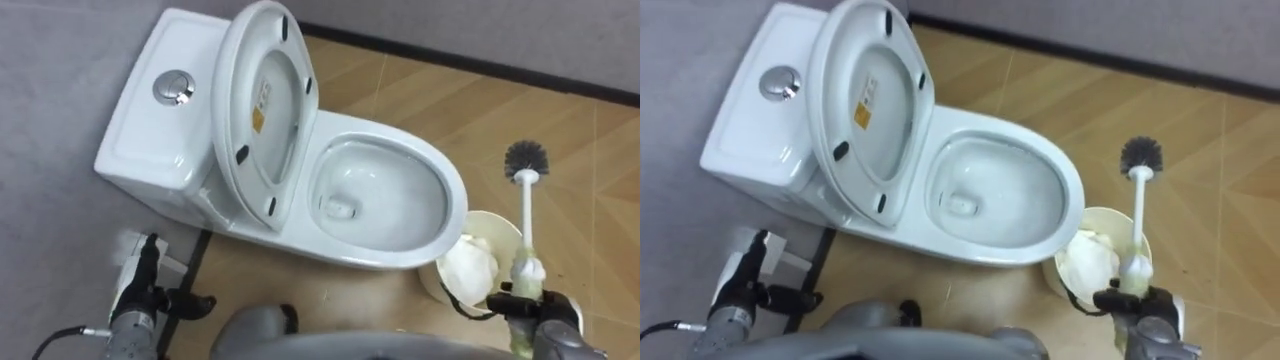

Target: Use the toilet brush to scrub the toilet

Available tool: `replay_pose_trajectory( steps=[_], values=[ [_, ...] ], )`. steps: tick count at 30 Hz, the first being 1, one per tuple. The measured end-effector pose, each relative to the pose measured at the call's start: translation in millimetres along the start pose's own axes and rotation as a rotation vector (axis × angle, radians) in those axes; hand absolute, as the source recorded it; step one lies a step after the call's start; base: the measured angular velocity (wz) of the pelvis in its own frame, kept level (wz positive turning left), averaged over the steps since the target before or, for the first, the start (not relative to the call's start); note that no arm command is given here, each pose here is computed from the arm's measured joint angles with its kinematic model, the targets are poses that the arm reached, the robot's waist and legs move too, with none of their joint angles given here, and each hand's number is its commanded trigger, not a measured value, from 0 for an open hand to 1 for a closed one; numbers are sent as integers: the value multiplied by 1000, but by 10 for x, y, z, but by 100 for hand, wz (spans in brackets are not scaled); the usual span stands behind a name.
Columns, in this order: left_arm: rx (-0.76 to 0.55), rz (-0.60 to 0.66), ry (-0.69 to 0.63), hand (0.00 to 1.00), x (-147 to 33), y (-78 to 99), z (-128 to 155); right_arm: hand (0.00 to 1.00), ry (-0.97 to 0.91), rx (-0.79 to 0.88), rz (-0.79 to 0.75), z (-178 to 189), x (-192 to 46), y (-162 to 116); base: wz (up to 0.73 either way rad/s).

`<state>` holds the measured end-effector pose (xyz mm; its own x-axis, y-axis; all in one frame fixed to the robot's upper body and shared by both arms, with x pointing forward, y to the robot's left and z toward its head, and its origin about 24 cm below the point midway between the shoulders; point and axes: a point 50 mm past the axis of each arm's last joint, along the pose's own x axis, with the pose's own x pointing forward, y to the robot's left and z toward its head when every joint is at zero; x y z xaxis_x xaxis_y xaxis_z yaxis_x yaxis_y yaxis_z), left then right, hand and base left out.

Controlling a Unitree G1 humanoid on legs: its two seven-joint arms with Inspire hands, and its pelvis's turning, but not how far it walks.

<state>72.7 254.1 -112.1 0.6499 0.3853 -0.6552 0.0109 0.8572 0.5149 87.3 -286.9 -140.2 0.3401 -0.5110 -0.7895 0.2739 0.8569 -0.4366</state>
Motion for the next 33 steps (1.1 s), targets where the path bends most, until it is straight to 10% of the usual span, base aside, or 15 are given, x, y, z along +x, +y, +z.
replay_pose_trajectory(
  steps=[7,19,33],
  values=[
    [-23,127,-3,0,-67,50,-30,100,-45,-207,17,-70,-32,56,13],
    [31,388,-480,0,-221,326,888,100,-119,-348,93,-94,-85,251,15],
    [201,390,-759,0,-380,214,1379,100,-96,-559,209,-219,-107,357,3]
  ],
)
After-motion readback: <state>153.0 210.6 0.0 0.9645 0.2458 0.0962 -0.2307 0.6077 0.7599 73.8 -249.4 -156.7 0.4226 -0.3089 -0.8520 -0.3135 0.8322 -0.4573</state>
